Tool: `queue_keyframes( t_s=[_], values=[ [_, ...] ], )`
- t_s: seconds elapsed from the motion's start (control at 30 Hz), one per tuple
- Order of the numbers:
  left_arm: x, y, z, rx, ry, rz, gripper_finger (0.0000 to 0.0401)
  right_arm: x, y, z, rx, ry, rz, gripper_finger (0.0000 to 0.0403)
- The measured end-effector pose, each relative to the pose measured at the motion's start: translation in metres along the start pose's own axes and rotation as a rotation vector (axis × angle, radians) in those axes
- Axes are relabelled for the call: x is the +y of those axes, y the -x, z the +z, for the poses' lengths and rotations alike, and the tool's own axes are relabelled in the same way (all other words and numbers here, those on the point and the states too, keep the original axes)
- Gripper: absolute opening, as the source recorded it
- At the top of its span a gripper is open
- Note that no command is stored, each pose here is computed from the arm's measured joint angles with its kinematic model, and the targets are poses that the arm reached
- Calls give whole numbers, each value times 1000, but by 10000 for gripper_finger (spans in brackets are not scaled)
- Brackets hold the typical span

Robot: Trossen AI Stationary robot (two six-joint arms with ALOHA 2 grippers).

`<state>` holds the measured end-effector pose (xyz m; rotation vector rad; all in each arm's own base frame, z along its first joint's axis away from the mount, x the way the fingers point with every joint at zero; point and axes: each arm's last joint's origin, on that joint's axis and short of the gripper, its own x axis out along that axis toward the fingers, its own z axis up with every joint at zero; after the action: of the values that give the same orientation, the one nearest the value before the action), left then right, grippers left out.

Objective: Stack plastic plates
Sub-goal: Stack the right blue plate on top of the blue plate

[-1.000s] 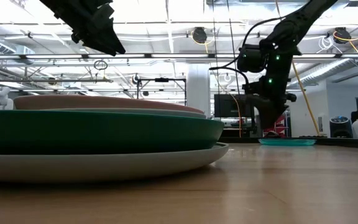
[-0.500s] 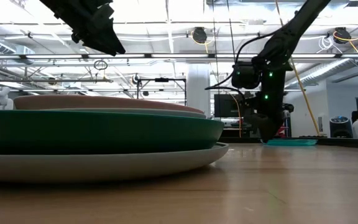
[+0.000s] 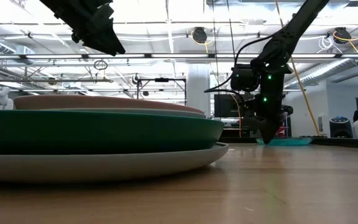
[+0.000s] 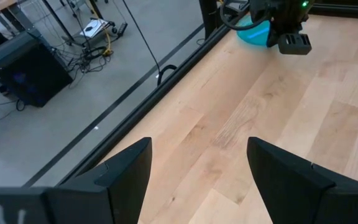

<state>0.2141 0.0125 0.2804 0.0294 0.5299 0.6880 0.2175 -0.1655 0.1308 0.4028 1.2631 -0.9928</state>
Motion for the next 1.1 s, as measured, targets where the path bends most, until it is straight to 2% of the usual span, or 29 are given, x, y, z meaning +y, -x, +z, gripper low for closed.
queue_keyframes(
  t_s=[0.27, 0.63, 0.73, 0.9, 1.0, 1.1],
  values=[
    [0, 0, 0, 0, 0, 0, 267, 12, 17, -4, -40, 39, 31, 5],
    [0, 0, 0, 0, 0, 0, 267, 65, 96, -27, -290, 252, 220, 2],
    [0, 0, 0, 0, 0, 1, 267, 87, 123, -31, -371, 360, 288, 1],
    [0, 0, 0, -1, 1, 0, 267, 127, 166, -42, -492, 608, 375, 1],
    [0, 0, 0, -2, 2, 0, 267, 151, 187, -51, -536, 792, 478, 1],
    [0, 0, 0, -3, 3, 0, 267, 175, 202, -60, -572, 908, 565, 1]
  ],
)
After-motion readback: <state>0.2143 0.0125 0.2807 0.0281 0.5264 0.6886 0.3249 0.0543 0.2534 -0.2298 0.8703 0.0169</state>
